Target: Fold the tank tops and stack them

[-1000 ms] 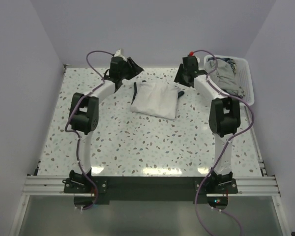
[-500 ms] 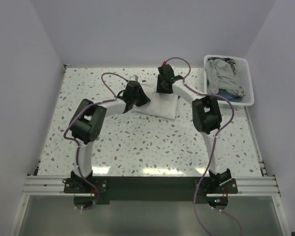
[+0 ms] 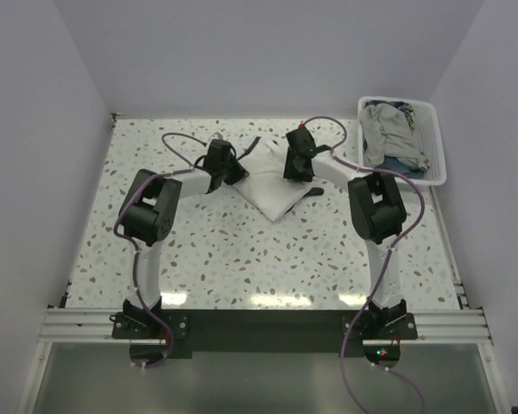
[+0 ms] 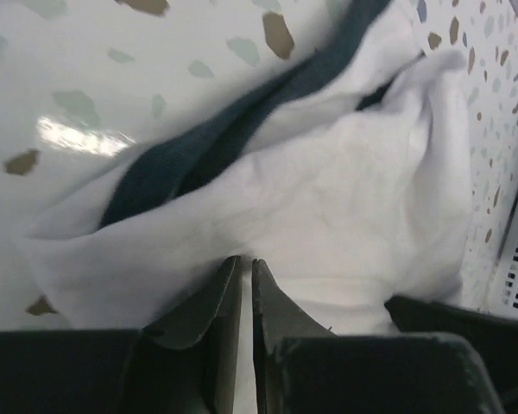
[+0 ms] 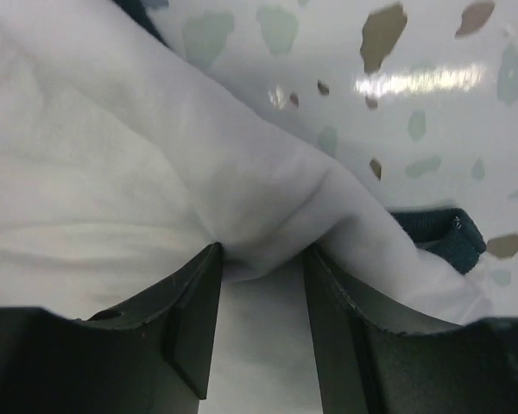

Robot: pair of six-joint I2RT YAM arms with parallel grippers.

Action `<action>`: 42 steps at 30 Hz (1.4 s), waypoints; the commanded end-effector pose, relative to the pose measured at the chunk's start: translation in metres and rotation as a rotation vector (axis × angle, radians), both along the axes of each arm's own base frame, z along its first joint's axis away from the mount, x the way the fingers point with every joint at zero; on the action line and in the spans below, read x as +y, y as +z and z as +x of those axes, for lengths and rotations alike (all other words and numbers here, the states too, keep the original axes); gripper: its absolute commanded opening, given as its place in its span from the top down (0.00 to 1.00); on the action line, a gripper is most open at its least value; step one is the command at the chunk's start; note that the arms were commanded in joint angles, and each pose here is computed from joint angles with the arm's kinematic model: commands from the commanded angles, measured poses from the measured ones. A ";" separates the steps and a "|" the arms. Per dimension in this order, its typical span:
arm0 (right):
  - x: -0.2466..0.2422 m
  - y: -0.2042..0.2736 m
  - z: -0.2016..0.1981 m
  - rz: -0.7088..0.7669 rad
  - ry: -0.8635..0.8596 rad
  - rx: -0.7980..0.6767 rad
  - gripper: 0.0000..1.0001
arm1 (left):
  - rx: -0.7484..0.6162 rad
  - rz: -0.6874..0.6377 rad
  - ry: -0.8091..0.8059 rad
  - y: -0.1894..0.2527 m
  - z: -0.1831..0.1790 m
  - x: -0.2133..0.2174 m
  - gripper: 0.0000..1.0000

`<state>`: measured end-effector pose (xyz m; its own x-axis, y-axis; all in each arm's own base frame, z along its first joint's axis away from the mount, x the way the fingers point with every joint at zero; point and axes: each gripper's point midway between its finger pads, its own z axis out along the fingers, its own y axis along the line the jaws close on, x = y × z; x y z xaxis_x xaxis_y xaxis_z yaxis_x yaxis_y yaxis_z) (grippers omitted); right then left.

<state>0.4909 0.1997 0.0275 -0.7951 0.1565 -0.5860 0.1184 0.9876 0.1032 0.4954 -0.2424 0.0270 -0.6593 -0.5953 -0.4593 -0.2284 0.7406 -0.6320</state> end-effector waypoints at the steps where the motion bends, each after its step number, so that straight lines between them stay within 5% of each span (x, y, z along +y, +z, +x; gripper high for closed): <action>1: 0.015 -0.017 -0.057 0.115 0.011 0.090 0.54 | 0.037 0.134 0.065 -0.006 0.016 0.056 0.84; 7: 0.073 -0.024 -0.106 0.410 0.061 0.161 0.51 | -0.079 0.087 -0.103 0.034 0.041 0.039 0.62; 11: 0.102 -0.004 -0.104 0.617 0.078 0.128 0.51 | -0.159 0.091 -0.134 0.077 0.037 0.039 0.42; 19: 0.114 0.052 -0.103 0.750 0.132 0.060 0.48 | -0.113 0.199 -0.014 0.098 -0.013 0.102 0.29; 28: 0.098 0.086 -0.061 0.501 0.197 -0.084 0.56 | 0.002 0.024 -0.211 0.040 -0.044 0.102 0.22; 42: 0.056 0.001 -0.029 0.328 0.109 0.040 0.63 | 0.142 -0.048 -0.274 -0.025 -0.066 0.100 0.18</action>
